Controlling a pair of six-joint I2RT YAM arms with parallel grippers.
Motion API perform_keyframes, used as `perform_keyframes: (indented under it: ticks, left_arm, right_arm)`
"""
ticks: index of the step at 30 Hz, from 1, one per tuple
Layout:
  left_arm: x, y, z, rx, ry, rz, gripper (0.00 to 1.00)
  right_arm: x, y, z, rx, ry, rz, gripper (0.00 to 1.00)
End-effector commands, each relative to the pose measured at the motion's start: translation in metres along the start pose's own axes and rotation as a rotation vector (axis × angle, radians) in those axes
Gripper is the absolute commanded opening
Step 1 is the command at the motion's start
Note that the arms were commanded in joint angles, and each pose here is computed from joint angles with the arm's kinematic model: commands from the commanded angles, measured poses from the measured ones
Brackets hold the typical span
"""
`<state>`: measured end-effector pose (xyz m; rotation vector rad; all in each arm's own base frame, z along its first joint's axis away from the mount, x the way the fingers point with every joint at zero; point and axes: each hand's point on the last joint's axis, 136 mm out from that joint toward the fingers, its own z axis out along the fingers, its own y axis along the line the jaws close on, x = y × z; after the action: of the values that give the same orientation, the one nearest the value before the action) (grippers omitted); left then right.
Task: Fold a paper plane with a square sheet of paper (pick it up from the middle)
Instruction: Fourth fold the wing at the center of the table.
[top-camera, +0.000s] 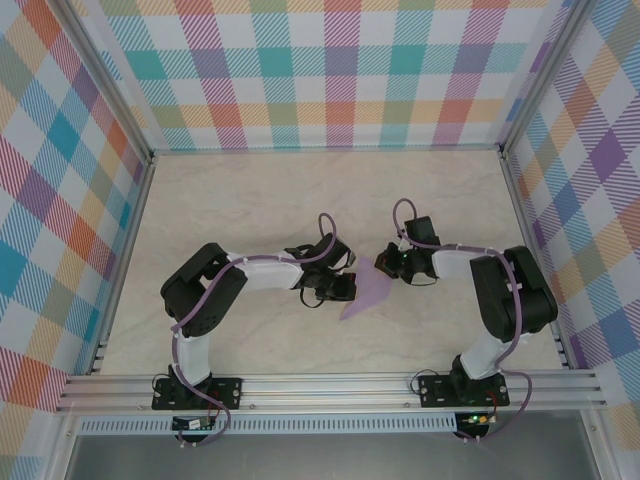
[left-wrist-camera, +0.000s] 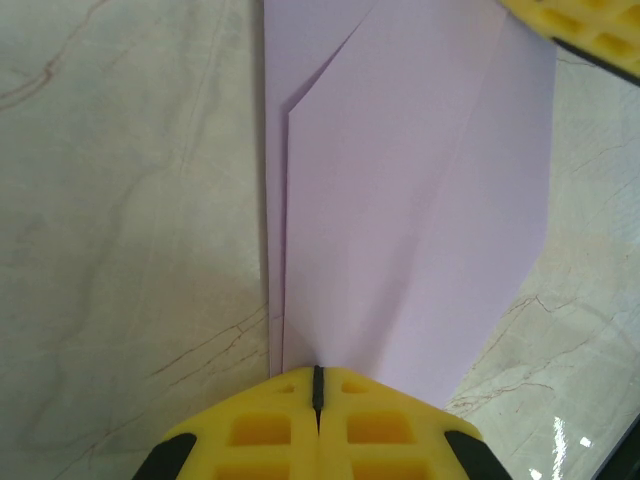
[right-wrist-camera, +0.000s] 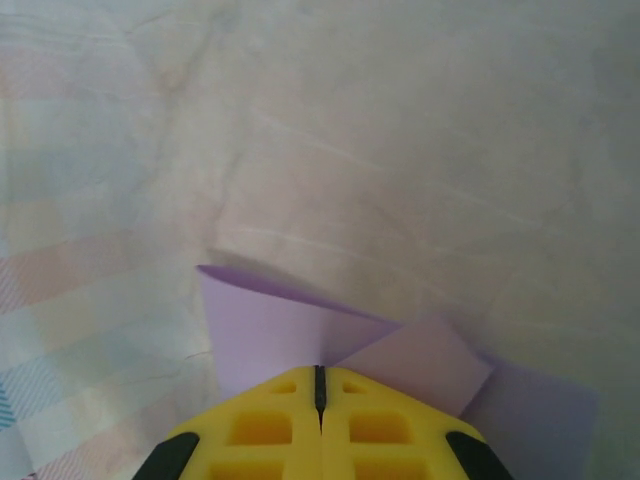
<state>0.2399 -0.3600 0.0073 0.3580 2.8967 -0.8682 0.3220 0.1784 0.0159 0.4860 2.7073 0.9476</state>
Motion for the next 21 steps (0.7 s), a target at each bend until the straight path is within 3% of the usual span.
perform_keyframes:
  ticks: [1, 7, 11, 16, 21]
  left_arm:
    - [0.089, 0.09, 0.023, -0.331, 0.26, -0.098, 0.0]
    - [0.089, 0.09, 0.022, -0.327, 0.258, -0.096, 0.0]
    - [0.086, 0.087, 0.021, -0.321, 0.252, -0.09, 0.0]
    - [0.082, 0.082, 0.022, -0.3, 0.233, -0.085, 0.0]
    - [0.078, 0.078, 0.022, -0.274, 0.206, -0.081, 0.0]
  right_arm:
    - [-0.015, -0.014, -0.001, 0.057, -0.039, 0.007, 0.0]
    - [-0.045, -0.039, -0.025, 0.112, -0.165, 0.079, 0.0]
    - [-0.05, -0.012, -0.044, 0.038, -0.201, 0.021, 0.0]
    - [-0.002, 0.036, -0.028, -0.166, -0.046, -0.1, 0.0]
    - [0.053, 0.043, 0.002, -0.184, 0.123, -0.12, 0.0]
